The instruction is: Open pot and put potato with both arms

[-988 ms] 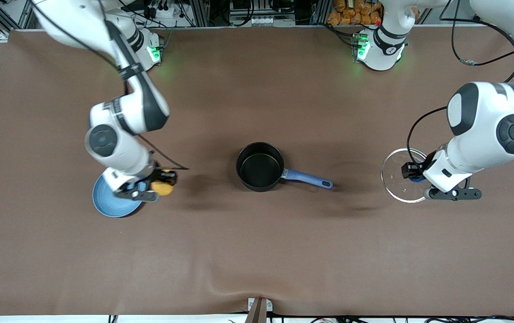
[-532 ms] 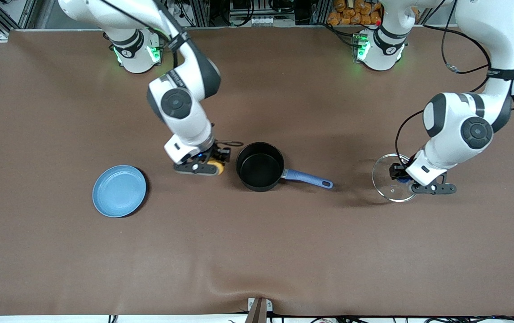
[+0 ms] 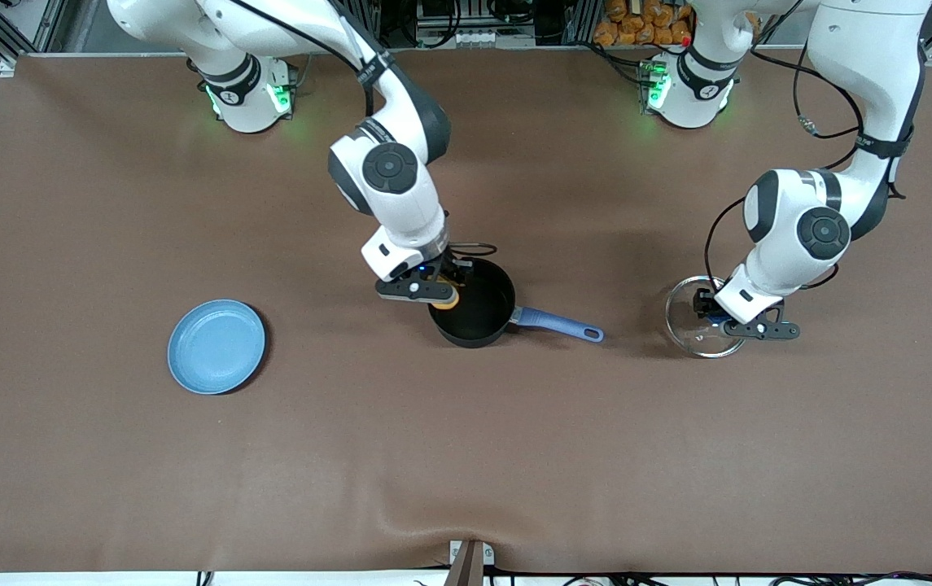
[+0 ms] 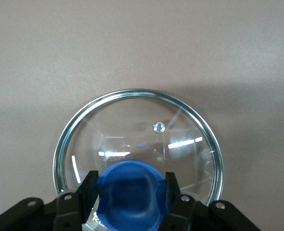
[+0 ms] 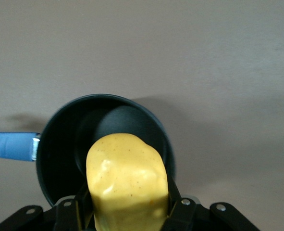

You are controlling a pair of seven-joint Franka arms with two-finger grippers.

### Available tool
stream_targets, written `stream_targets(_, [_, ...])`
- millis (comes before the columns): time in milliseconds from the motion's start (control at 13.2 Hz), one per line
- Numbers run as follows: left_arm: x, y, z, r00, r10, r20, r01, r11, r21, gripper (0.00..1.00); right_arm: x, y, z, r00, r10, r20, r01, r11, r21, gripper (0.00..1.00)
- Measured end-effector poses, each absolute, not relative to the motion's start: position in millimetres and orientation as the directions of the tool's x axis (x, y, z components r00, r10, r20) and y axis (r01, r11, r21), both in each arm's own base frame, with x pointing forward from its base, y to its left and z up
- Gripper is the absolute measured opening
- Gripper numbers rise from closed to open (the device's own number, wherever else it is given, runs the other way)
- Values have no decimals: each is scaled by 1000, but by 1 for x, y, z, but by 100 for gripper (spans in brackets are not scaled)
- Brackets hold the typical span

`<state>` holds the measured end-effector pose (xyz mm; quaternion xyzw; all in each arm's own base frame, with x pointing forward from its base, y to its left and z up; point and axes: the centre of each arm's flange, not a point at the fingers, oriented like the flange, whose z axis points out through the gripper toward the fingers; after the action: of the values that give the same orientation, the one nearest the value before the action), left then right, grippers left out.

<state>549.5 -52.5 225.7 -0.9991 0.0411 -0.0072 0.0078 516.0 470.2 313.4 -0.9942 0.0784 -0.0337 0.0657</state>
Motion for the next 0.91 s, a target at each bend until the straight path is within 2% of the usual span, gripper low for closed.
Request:
stream_targets(152, [550,-54,220,996,-86,13,-86,-996,-16,61,514,488,302,984,-171,54,-162,-977,-137,61])
stream_targets(304, [552,-57,222,996,-91,24,-91,-996,-15,75,509,506,284,985,-165,51,-157,-978,-135,61])
stream_targets(456, [561,-59,236,994,-94,55,-93,-996,-14,96,507,515,263,986,-159,47,-152,-980,-126,61])
stream_targets(532, [567,-60,249,993,-94,70,-93,-996,-14,100,508,516,254,986,-160,43,-154,-981,-120,61])
stream_targets(912, [593,-65,381,993,-95,67,-94,-995,-17,100,512,519,228,981,-190,31,-186,-977,-104,61])
